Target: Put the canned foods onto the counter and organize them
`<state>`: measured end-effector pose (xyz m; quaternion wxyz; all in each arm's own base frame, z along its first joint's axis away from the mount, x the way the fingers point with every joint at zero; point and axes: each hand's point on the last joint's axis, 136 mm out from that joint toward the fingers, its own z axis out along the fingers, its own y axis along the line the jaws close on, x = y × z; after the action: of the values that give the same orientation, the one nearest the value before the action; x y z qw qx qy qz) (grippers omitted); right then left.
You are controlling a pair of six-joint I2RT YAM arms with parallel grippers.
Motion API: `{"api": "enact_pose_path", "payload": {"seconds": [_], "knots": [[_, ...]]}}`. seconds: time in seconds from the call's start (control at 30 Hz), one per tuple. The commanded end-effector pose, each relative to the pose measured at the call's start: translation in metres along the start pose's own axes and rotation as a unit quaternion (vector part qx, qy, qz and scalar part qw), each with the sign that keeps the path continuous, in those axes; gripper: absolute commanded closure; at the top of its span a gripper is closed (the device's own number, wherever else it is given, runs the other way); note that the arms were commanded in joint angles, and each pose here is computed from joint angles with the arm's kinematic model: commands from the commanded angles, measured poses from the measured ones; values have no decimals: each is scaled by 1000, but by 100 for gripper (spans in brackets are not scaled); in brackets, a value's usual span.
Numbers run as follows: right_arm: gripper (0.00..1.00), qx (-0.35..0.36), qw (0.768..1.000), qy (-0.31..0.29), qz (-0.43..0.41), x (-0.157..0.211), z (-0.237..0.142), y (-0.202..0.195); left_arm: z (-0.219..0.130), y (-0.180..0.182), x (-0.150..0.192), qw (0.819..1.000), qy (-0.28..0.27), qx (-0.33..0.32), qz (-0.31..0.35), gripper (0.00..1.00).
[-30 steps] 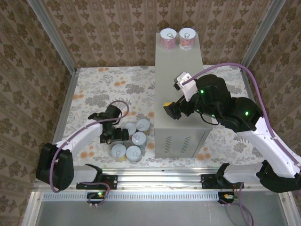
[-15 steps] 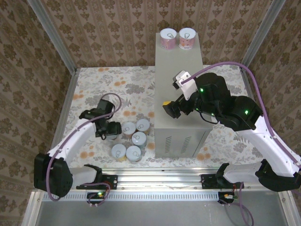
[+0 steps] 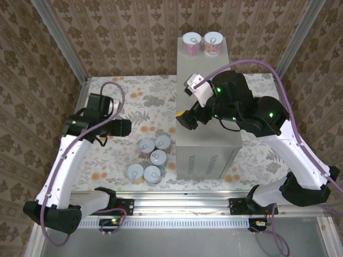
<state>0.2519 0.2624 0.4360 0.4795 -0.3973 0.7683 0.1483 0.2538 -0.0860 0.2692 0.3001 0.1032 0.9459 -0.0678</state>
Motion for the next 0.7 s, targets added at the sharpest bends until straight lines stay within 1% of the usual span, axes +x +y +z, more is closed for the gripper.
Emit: {"api": "enact_pose_path", "payload": {"seconds": [0.0, 0.1, 0.17, 0.27, 0.37, 0.43, 0.5, 0.67], "knots": [[0, -33, 999, 24, -28, 5, 2, 11, -39, -27, -19, 994, -49, 78, 55, 22], [0, -56, 997, 30, -40, 3, 7, 19, -64, -52, -30, 983, -78, 147, 81, 22], [0, -84, 995, 31, -52, 3, 11, 28, -82, -65, -35, 974, -94, 184, 98, 22], [0, -121, 990, 26, -74, 3, 15, 41, -110, -82, -42, 957, -128, 232, 117, 22], [0, -154, 983, 20, -100, 5, 18, 54, -135, -102, -45, 936, -151, 292, 130, 22], [0, -173, 977, 11, -127, 8, 20, 65, -150, -116, -43, 916, -157, 342, 136, 22], [0, -187, 971, 5, -151, 11, 21, 74, -157, -126, -41, 902, -159, 377, 137, 21], [0, -195, 965, 5, -176, 14, 25, 84, -171, -143, -30, 873, -147, 440, 149, 21]]}}
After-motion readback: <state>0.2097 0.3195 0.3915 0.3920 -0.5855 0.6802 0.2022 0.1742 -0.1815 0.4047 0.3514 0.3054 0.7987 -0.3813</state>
